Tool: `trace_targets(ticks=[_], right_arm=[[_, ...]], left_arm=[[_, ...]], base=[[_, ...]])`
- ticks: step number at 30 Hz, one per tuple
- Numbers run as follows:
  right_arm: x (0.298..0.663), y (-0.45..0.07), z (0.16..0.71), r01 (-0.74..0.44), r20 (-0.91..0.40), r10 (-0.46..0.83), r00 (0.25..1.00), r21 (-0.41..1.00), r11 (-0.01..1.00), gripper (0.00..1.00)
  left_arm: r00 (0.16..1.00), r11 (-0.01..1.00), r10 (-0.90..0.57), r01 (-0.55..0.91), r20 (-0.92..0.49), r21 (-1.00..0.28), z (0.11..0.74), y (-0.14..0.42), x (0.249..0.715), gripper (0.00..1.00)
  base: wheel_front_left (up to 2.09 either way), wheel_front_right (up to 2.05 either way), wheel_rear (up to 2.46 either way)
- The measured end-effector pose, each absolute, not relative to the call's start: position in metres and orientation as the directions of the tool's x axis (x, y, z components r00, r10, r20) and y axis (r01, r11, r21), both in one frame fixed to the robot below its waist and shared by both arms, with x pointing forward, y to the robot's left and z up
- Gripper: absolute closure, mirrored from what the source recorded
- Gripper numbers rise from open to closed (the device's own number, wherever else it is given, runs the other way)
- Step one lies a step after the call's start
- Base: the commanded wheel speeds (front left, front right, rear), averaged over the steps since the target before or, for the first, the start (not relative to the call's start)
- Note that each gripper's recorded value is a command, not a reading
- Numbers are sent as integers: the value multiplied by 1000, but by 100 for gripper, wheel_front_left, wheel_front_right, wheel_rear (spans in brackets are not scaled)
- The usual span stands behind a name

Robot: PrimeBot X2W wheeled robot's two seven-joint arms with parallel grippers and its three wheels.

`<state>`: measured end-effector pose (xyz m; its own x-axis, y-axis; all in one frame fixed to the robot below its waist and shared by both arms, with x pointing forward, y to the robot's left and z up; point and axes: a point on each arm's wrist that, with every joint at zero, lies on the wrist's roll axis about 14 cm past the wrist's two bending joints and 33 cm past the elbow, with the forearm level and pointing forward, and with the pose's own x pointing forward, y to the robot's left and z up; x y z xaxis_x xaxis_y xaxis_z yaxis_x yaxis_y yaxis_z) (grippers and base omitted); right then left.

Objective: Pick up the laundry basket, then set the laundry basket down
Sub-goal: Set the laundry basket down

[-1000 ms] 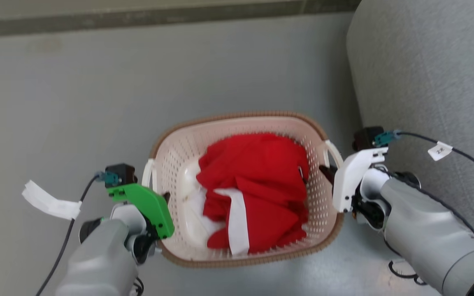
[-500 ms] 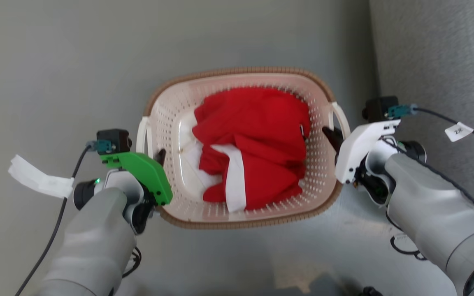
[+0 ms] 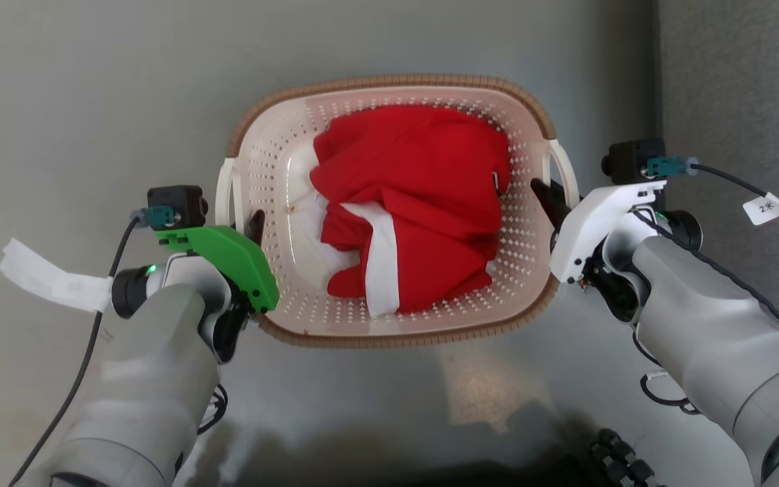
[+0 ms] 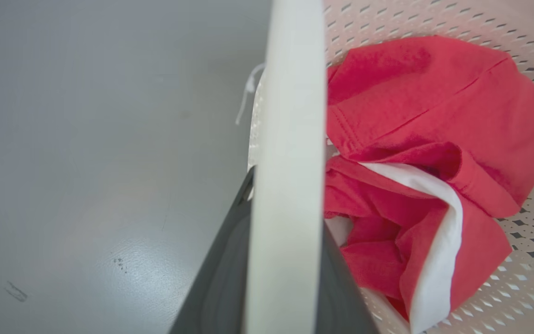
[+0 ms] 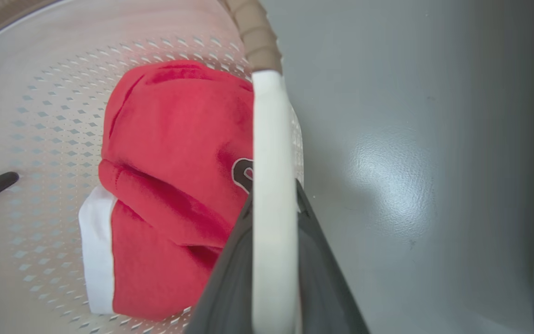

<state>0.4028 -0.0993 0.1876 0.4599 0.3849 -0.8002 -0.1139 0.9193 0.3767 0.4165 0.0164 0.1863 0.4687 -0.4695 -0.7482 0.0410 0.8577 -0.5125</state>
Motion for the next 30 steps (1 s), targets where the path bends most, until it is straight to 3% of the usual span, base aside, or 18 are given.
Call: trace_targets(ticks=[30], right_arm=[[406,-102,136,-73,-807,367,463,378,923,100]], left_arm=[[469,858,-462,22,-753,-513,135,15,419,100]], base=[[0,0,0]])
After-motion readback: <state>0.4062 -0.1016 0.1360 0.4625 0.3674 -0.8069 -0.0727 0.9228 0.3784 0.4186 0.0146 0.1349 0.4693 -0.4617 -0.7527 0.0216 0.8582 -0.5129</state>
